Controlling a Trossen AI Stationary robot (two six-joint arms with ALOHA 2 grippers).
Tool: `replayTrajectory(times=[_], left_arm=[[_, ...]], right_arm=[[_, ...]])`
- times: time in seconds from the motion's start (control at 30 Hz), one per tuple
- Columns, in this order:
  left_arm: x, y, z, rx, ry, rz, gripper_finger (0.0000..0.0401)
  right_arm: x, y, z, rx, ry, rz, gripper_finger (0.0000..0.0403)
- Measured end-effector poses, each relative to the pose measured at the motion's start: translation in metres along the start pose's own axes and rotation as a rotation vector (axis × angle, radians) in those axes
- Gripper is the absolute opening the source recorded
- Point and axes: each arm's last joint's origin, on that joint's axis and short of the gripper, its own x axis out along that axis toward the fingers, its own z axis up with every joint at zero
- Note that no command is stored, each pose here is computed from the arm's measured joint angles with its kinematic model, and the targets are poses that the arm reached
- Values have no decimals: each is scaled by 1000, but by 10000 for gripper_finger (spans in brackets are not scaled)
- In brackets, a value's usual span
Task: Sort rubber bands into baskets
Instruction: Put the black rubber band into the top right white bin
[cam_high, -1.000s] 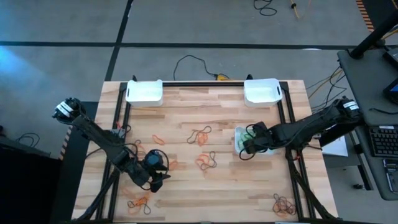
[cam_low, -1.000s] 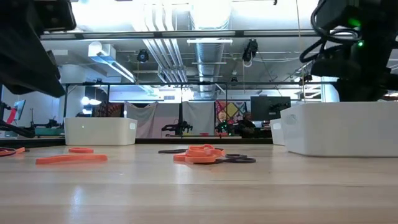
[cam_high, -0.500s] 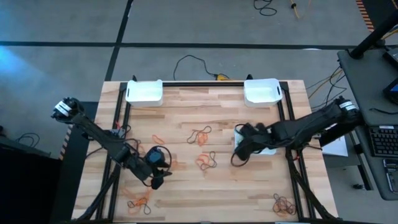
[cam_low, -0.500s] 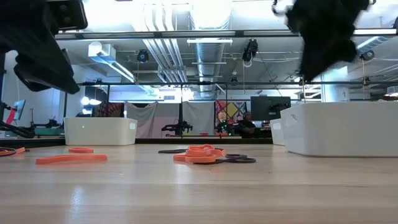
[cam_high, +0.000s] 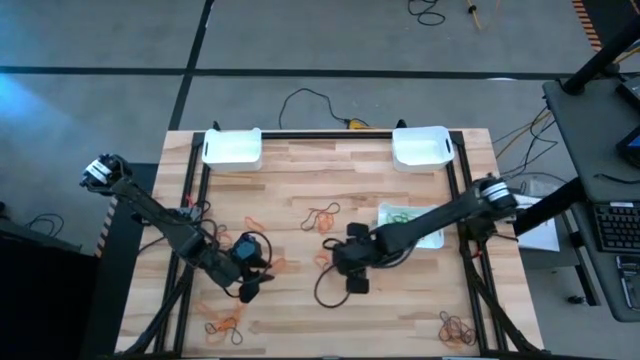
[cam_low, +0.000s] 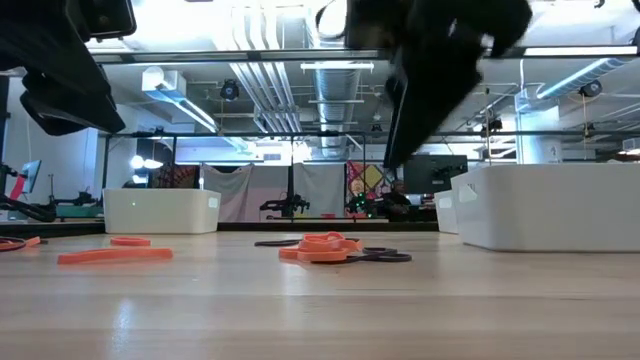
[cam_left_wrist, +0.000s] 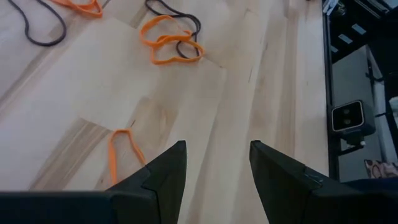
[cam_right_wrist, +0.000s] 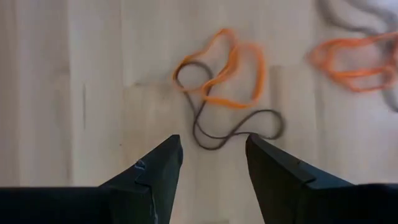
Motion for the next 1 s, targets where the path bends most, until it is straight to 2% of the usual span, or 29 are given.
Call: replayTrajectory(times=[0.2,0.4,0.53,0.73,1.0], left_arm=[[-1,-1,-1,3,5,-4,162],[-1,1,-3,11,12,16,162],[-1,2,-3,13,13,20,162],[0,2,-3,11,11,26,162],[0,2,-3,11,-10,41,162]], right_arm=[[36,2,-7,16,106,24,191],[52,-1,-7,44,109,-22,246],[63,-5,-8,70,137,-28,251],[67,-8,-7,74,141,-27,198],[68,-14,-6,26,140,-29,75]])
